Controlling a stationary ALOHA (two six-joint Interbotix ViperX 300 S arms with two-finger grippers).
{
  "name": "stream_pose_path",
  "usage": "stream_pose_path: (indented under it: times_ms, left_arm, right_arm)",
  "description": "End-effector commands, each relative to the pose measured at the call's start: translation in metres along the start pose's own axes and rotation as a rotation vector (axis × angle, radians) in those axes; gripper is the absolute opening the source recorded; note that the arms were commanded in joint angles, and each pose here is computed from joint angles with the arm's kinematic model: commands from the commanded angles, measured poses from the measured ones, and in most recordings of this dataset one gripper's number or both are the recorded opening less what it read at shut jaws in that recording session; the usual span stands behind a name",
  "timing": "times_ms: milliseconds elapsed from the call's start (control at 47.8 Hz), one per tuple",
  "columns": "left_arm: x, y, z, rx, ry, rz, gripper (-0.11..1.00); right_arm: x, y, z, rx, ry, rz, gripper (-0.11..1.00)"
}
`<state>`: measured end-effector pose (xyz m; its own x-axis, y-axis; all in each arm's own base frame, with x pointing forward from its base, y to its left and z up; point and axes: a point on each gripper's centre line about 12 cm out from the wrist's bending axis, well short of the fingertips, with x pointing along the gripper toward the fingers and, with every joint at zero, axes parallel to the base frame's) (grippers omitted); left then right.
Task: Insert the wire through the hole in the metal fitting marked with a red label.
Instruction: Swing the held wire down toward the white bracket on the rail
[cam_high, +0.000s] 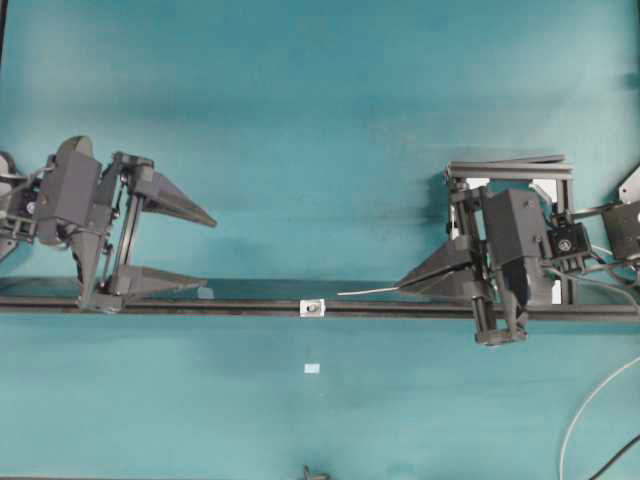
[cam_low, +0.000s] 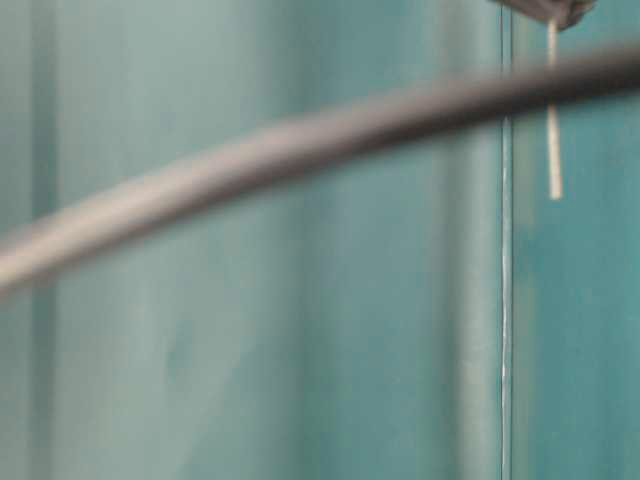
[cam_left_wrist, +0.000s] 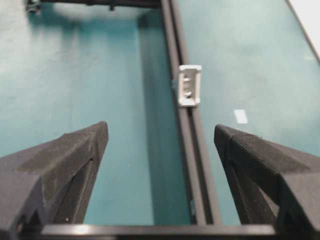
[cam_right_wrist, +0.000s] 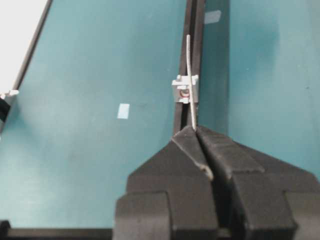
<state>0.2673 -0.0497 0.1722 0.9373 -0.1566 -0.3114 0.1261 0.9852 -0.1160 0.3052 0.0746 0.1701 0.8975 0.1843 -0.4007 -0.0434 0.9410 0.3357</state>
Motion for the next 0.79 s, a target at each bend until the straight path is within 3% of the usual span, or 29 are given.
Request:
stream_pose_path:
  times_ms: [0, 544, 774]
  left_arm:
    - [0.005, -0.006, 0.001, 0.0, -0.024, -0.018, 0.43]
    - [0.033, -0.018, -0.029, 0.014, -0.007, -0.052, 0.43]
    - [0.041, -0.018, -0.037, 0.016, -0.015, -0.054, 0.43]
  right_arm:
    - [0.001, 0.005, 0.001, 0.018, -0.037, 0.014, -0.01]
    - [0.023, 0.014, -0.029, 0.084, -0.01, -0.012, -0.01]
    - [0.028, 0.015, -0.041, 0.09, -0.017, -0.075, -0.01]
